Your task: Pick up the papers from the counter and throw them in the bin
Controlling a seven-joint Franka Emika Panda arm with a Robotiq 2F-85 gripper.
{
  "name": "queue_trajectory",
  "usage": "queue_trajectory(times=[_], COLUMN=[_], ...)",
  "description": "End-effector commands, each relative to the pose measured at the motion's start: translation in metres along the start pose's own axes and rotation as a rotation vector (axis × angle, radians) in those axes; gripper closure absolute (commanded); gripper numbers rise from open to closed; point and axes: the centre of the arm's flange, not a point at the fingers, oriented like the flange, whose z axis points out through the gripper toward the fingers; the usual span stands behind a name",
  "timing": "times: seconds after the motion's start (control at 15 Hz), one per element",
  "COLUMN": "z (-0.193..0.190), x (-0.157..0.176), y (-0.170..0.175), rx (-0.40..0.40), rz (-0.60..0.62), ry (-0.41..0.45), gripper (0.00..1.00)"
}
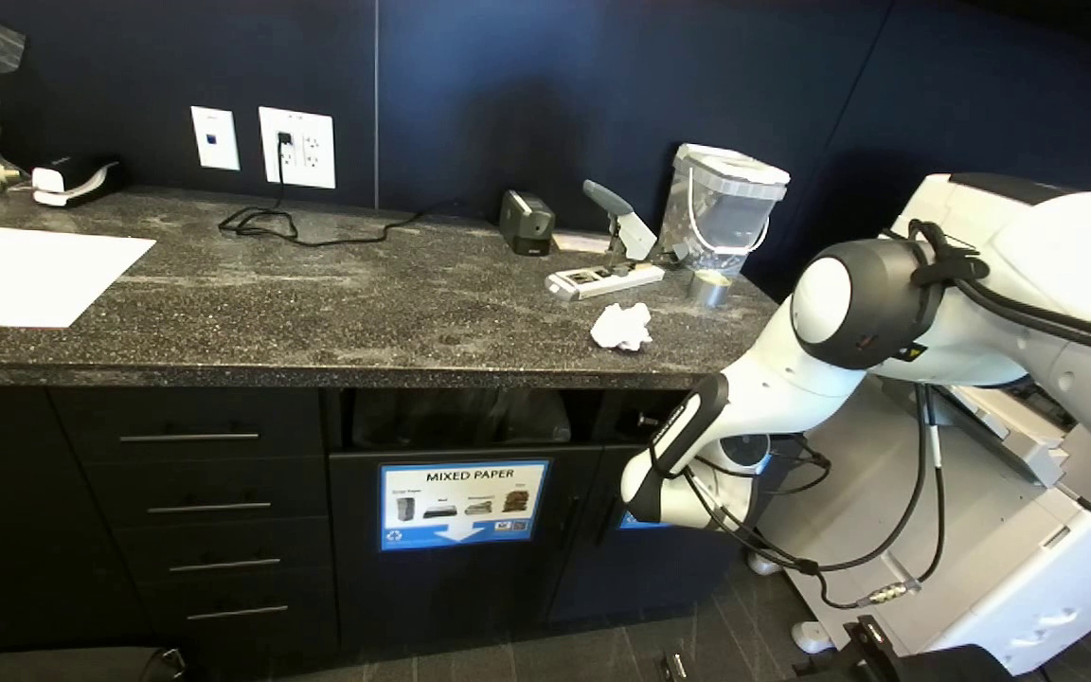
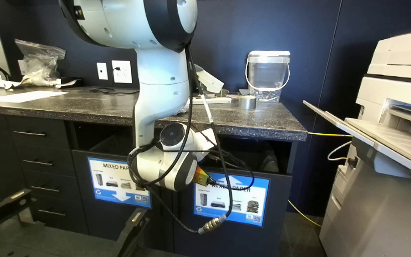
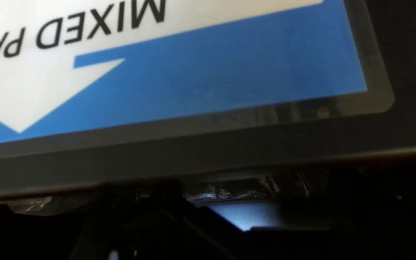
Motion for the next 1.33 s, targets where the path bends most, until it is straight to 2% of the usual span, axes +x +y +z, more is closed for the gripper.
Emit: queue_trajectory(times=[0.0, 0.13, 0.4, 0.8, 1.0, 1.27], z=[0.004, 0.005, 0.005, 0.004, 0.001, 0.002], x=[-0.003, -0.002, 0.0, 0.002, 0.009, 0.009], y=[-0.002, -0.003, -0.004, -0.016, -0.016, -0.014], rx=[0.023, 0.036, 0.083, 0.182, 0.184, 0.166], rz=[-0.039, -0.053, -0.073, -0.07, -0.043, -0.03], ry=[-0.091, -0.111, -0.014, 0.063, 0.131, 0.1], gripper=[0.0, 0.0, 0.0, 0.0, 0.0, 0.0])
